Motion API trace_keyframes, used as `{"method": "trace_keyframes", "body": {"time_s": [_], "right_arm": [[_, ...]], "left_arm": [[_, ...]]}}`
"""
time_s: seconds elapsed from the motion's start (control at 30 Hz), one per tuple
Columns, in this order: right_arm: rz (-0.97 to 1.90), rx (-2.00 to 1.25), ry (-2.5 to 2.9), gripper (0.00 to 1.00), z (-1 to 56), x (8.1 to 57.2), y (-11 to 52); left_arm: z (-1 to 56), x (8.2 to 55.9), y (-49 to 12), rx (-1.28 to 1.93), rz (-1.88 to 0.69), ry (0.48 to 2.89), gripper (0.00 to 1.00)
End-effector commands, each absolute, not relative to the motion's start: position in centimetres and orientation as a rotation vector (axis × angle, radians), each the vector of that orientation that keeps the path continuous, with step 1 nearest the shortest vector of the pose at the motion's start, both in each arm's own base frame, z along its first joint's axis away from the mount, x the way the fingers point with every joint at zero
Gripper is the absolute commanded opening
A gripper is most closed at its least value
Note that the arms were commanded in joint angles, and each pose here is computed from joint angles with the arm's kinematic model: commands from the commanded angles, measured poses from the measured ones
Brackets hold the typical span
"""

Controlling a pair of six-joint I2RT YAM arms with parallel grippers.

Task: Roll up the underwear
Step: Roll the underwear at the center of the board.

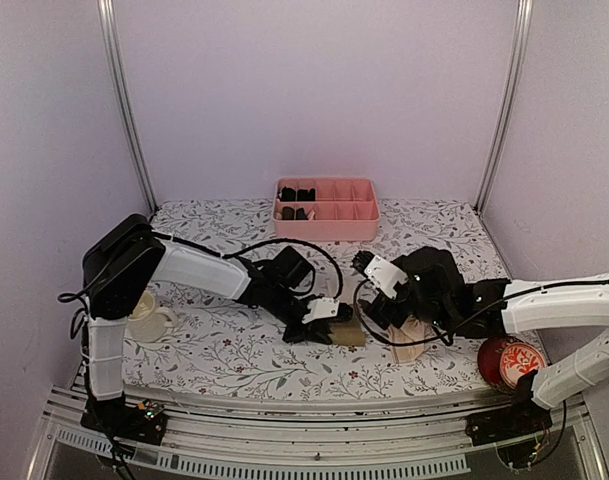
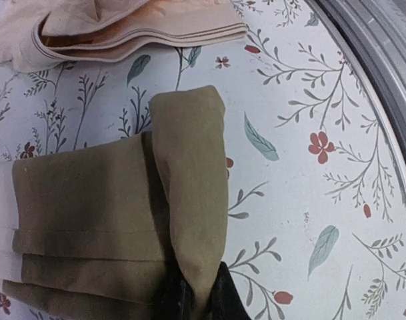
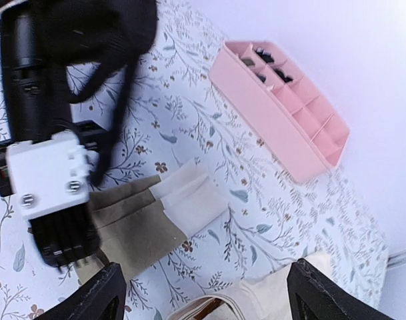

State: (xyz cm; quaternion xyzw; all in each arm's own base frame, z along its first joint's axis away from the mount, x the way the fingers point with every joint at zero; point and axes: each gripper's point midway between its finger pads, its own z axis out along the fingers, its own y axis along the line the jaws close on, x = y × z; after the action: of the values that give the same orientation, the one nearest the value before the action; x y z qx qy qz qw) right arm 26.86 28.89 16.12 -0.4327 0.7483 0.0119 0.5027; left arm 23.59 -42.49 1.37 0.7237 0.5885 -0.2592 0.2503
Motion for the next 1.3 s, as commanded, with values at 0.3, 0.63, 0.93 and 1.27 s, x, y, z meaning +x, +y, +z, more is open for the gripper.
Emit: {"method": "trace_keyframes", "body": {"time_s": [0.3,0.63,0.93,1.27], "right_arm": [[-0.111,-1.089,1.307,0.87,22.4,20.5,31.5],[-0.106,-1.588,1.277,0.80,12.3,16.6,36.9],[-0.251,-1.646,1.447,0.77,6.9,20.4,35.4],[-0.382,-1.662,1.578,0.60,2.5,23.3,34.2]], "left_arm": [[-3.5,20.7,-38.8,2.023,-1.005,2.102,0.00],[-3.4,21.6,-39.6,1.983,-1.056,2.205,0.00],[-3.2,21.5,-39.8,1.990,-1.106,2.236,0.00],[-3.2,21.1,-39.7,1.996,-1.140,2.235,0.00]]}}
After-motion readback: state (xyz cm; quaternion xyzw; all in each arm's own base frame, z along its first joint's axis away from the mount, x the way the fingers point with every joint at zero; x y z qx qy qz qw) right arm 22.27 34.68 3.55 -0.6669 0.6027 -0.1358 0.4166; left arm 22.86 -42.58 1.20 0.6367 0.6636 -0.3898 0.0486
